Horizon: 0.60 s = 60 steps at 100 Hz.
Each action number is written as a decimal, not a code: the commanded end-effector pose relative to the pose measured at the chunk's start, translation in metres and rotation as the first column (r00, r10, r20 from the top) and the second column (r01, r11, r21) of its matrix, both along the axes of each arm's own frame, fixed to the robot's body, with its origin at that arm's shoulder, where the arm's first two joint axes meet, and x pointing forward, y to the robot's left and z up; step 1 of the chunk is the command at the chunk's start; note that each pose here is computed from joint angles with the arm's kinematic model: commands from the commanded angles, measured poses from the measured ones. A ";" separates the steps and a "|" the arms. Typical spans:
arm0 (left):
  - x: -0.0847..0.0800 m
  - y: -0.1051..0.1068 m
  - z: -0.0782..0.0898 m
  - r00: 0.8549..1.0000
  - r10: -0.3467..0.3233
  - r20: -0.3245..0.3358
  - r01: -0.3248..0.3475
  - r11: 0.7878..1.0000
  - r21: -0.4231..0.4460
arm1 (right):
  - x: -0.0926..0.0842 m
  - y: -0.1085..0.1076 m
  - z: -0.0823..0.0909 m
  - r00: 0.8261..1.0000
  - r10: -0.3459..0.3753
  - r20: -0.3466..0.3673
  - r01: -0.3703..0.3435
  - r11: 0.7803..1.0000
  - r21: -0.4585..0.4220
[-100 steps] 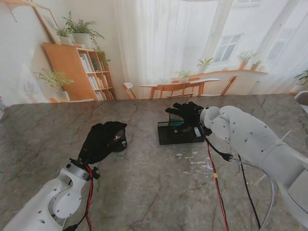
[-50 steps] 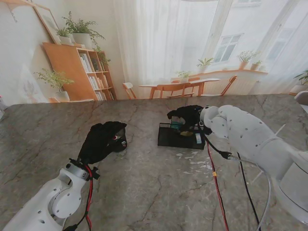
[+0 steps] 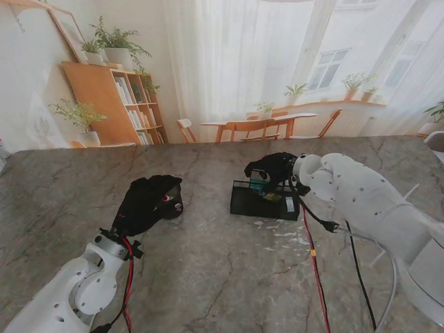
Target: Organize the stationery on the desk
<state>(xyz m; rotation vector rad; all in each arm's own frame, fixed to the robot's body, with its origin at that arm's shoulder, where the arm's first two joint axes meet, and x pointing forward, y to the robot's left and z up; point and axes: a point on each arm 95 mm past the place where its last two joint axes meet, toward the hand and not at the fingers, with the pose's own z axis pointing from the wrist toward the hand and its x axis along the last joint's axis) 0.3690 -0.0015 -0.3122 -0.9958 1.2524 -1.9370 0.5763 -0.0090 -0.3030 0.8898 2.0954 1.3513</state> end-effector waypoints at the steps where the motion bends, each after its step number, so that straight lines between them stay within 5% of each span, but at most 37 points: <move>1: 0.000 -0.001 -0.001 1.000 0.000 -0.005 0.000 1.000 0.004 | -0.005 -0.018 -0.005 1.000 -0.006 -0.023 0.006 1.000 -0.022; 60: 0.008 0.000 -0.007 0.999 0.005 -0.046 -0.003 0.999 0.047 | -0.048 -0.083 -0.011 0.999 0.042 -0.024 -0.043 0.997 -0.064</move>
